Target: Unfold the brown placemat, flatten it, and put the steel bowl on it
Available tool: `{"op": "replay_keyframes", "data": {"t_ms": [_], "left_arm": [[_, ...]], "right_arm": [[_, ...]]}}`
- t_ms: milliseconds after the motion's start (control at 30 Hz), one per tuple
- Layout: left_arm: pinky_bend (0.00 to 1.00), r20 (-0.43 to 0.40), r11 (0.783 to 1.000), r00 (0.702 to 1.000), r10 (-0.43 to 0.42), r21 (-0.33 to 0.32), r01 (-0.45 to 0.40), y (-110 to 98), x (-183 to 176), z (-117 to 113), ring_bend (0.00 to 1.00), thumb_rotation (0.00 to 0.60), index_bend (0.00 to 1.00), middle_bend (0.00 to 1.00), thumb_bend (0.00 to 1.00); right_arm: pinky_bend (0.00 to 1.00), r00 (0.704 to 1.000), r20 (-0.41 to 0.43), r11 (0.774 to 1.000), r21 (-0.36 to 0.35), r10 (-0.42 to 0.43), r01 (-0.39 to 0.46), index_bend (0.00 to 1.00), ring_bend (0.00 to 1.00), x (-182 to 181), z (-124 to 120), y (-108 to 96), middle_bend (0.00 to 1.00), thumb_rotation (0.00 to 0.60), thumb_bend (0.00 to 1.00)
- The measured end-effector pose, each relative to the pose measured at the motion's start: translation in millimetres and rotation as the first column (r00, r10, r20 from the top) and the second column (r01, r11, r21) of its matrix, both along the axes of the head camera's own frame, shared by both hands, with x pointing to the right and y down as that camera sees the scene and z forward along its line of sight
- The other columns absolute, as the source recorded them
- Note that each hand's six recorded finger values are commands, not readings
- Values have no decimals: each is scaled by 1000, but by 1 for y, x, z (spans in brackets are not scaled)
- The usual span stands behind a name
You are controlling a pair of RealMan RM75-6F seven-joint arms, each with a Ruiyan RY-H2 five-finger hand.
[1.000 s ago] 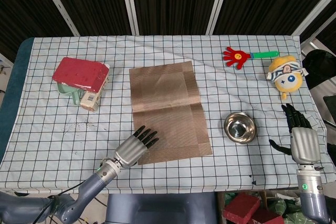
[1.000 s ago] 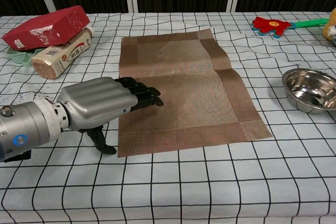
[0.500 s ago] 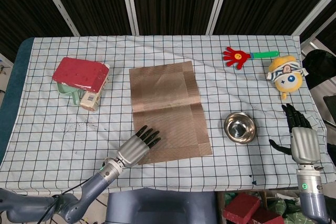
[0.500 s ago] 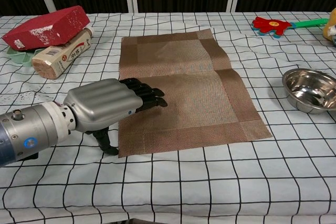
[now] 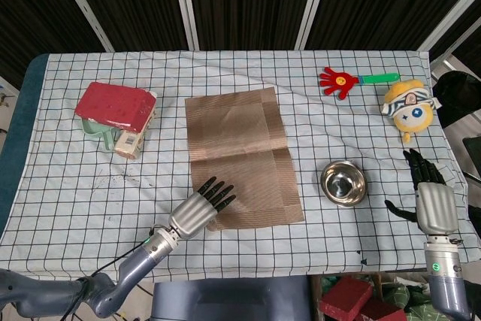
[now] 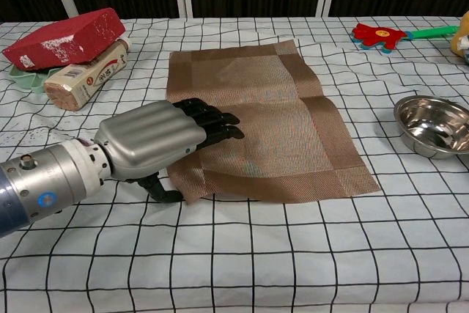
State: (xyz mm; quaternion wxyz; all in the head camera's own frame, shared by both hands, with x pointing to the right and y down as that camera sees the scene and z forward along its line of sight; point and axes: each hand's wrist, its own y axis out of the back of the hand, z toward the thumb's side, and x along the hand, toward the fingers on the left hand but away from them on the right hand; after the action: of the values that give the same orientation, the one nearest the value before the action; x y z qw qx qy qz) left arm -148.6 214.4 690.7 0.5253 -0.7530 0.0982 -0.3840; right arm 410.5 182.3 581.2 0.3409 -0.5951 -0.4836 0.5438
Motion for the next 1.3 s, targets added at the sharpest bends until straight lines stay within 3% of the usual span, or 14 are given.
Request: {"op": "replay_keyframes", "data": {"t_ms": [433, 800, 1000, 1300], "left_arm": [[59, -39, 1000, 999, -11, 12, 11, -3, -3, -7, 0, 600, 135, 42, 224], [60, -43, 1000, 999, -27, 14, 28, -7, -6, -3, 0, 600, 144, 50, 328], [60, -55, 999, 998, -36, 12, 37, -8, -4, -3, 0, 600, 147, 53, 200], [60, -96, 998, 994, -58, 11, 59, -10, 1, -6, 0, 600, 189, 68, 155]], "right_arm": [[208, 1000, 3, 1000, -4, 7, -7, 83, 111, 0, 0, 0, 54, 600, 87], [208, 1000, 6, 1000, -4, 14, -14, 86, 111, 2, 0, -1, 54, 600, 89], [208, 1000, 5, 1000, -4, 19, -19, 86, 111, 3, 0, -1, 54, 600, 92], [208, 1000, 3, 1000, -6, 23, -23, 88, 111, 3, 0, -1, 54, 600, 96]]}}
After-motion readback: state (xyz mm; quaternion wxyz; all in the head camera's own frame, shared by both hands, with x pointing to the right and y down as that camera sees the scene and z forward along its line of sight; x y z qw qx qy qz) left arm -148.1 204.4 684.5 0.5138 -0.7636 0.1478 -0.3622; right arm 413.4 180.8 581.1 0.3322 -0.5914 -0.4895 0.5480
